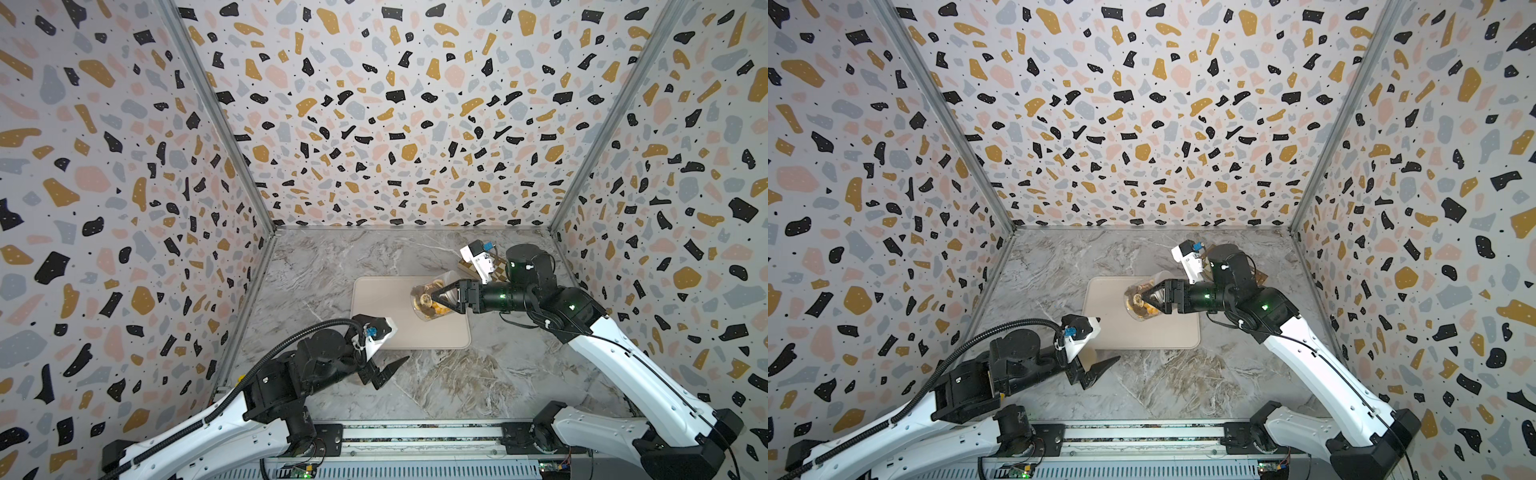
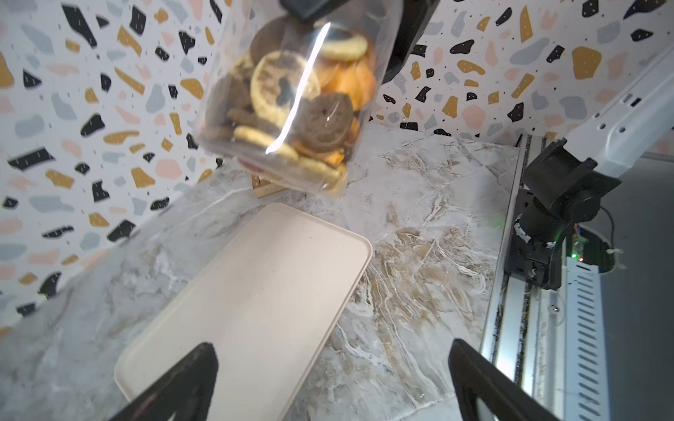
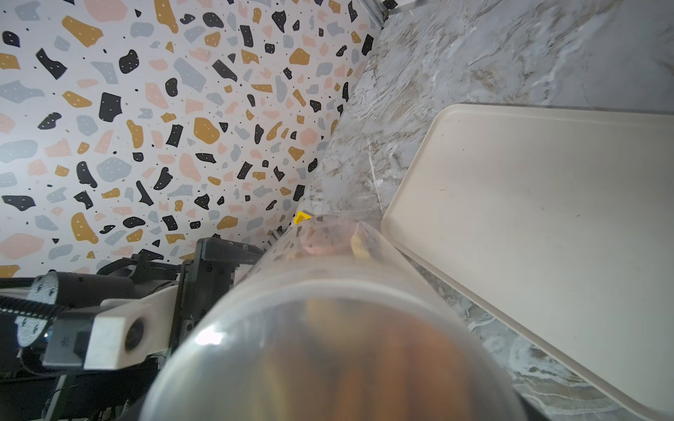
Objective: Pour the cookies out of the jar
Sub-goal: Pick up the jar from the center of the board.
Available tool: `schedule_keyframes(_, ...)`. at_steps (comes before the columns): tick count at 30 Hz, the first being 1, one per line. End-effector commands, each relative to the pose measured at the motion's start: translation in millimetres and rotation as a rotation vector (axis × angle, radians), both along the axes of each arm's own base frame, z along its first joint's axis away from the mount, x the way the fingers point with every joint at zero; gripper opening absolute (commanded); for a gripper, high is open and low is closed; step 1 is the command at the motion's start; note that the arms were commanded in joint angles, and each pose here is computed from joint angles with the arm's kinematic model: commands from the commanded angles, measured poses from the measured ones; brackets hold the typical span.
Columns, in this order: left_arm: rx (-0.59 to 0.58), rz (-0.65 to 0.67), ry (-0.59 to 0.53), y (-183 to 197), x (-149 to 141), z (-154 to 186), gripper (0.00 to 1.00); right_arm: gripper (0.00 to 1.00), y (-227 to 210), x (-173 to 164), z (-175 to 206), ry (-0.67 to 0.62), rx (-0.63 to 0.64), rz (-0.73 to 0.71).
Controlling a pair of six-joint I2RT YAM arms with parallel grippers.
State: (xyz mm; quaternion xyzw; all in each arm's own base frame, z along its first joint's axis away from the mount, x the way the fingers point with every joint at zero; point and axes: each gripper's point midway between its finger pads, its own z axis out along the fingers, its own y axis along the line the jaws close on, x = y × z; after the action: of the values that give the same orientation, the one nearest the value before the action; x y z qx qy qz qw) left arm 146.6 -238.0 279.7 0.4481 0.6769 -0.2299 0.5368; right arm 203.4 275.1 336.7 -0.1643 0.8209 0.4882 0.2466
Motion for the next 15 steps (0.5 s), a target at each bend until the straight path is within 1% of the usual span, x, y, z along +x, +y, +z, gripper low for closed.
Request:
schedule_keyframes(1,-0.07,-0.059,-0.229,-10.8,0.9,31.9,0.99,0.62,-0.6,-18.0,20.2,-0.049,0.075,0.068)
schedule_keyframes(2,-0.105,-0.063,-0.267,-11.2,0.3,39.4,0.99,0.62,-1.3,-20.2,19.3,-0.044,0.073,0.072)
schedule_keyframes(4,-0.137,-0.062,-0.322,-11.6,0.7,46.9,0.99,0.62,-1.4,-23.6,17.0,-0.033,0.073,0.084)
schedule_keyframes(6,-0.126,-0.08,-0.351,-16.2,0.6,47.3,0.99,0.62,1.1,-28.9,17.6,-0.026,0.093,0.111)
schedule_keyframes(9,-0.12,-0.105,-0.33,-26.8,1.6,43.9,0.99,0.62,8.5,-36.8,17.9,-0.021,0.115,0.146)
schedule_keyframes(12,-0.192,-0.144,-0.308,-35.3,-3.8,50.3,0.99,0.62,17.3,-44.2,16.6,-0.012,0.125,0.178)
schedule_keyframes(15,-0.236,-0.177,-0.286,-42.4,-7.9,53.6,0.99,0.62,22.0,-48.1,17.7,-0.008,0.135,0.197)
